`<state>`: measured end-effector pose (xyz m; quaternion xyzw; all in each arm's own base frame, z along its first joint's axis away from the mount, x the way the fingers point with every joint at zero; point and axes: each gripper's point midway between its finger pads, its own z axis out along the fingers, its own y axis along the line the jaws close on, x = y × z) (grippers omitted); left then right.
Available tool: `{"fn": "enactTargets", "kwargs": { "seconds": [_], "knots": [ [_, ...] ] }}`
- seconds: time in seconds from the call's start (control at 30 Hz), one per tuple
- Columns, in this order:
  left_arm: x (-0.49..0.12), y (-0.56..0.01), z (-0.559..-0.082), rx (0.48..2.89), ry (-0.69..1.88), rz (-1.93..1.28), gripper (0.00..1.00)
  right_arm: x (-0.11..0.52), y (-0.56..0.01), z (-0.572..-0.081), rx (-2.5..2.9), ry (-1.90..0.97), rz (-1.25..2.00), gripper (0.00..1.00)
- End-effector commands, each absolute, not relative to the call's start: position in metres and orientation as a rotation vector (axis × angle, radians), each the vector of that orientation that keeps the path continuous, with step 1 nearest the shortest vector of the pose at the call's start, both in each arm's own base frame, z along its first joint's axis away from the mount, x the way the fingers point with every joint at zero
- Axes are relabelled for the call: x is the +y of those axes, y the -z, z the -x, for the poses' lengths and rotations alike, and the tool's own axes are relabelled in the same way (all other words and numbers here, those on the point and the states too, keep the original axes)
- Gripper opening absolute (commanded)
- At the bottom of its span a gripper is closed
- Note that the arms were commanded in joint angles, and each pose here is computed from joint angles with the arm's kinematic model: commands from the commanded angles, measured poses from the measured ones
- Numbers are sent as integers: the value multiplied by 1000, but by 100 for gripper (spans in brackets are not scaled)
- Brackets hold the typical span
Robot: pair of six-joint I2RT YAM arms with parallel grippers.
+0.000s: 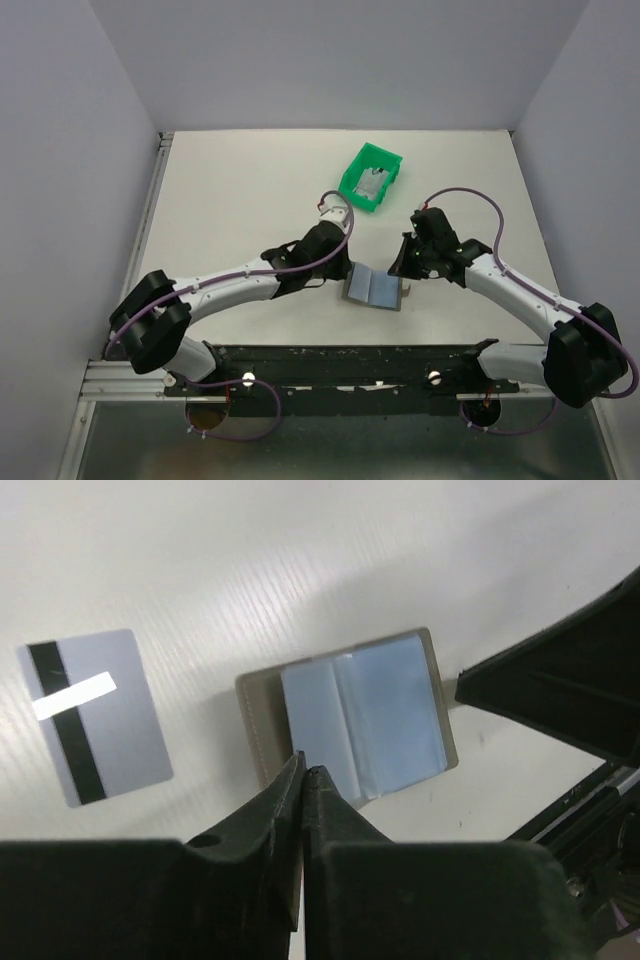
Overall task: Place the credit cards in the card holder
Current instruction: Open the card holder at the center of the board, then pick up the credit card from the center of the board.
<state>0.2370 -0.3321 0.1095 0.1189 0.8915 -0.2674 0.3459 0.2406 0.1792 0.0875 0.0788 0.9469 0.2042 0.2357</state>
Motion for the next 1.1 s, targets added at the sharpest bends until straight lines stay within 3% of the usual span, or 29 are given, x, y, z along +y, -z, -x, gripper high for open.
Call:
{"fn": "enactTargets", "kwargs": {
  "seconds": [0.0, 0.1, 0.2, 0.27, 0.33, 0.4, 0.43, 0.63, 0.97, 1.07],
  "knots": [
    [-315, -151, -263, 2220, 756, -224, 26, 175, -95, -243, 2586, -528, -187, 4],
    [-296, -174, -277, 2155, 788, -170, 39, 177, -100, -247, 2574, -530, -165, 4],
    [-266, -207, -290, 2052, 695, -121, 44, 179, -108, -251, 2554, -543, -143, 4],
    [-245, -240, -293, 1939, 623, -104, 53, 179, -113, -253, 2540, -537, -123, 4],
    [-220, -267, -297, 1839, 538, -52, 65, 179, -118, -256, 2529, -530, -109, 4],
    [-199, -286, -300, 1763, 484, 12, 98, 181, -123, -260, 2521, -530, -91, 5],
    [-188, -290, -304, 1756, 464, 54, 99, 183, -125, -261, 2521, -537, -77, 5],
    [-169, -263, -316, 1881, 494, 116, 95, 202, -131, -277, 2530, -586, 44, 6],
    [-179, -156, -294, 2210, 541, 108, 63, 274, -124, -323, 2635, -760, 381, 9],
    [-179, -138, -283, 2248, 569, 145, 62, 298, -114, -331, 2670, -748, 466, 10]
  ]
}}
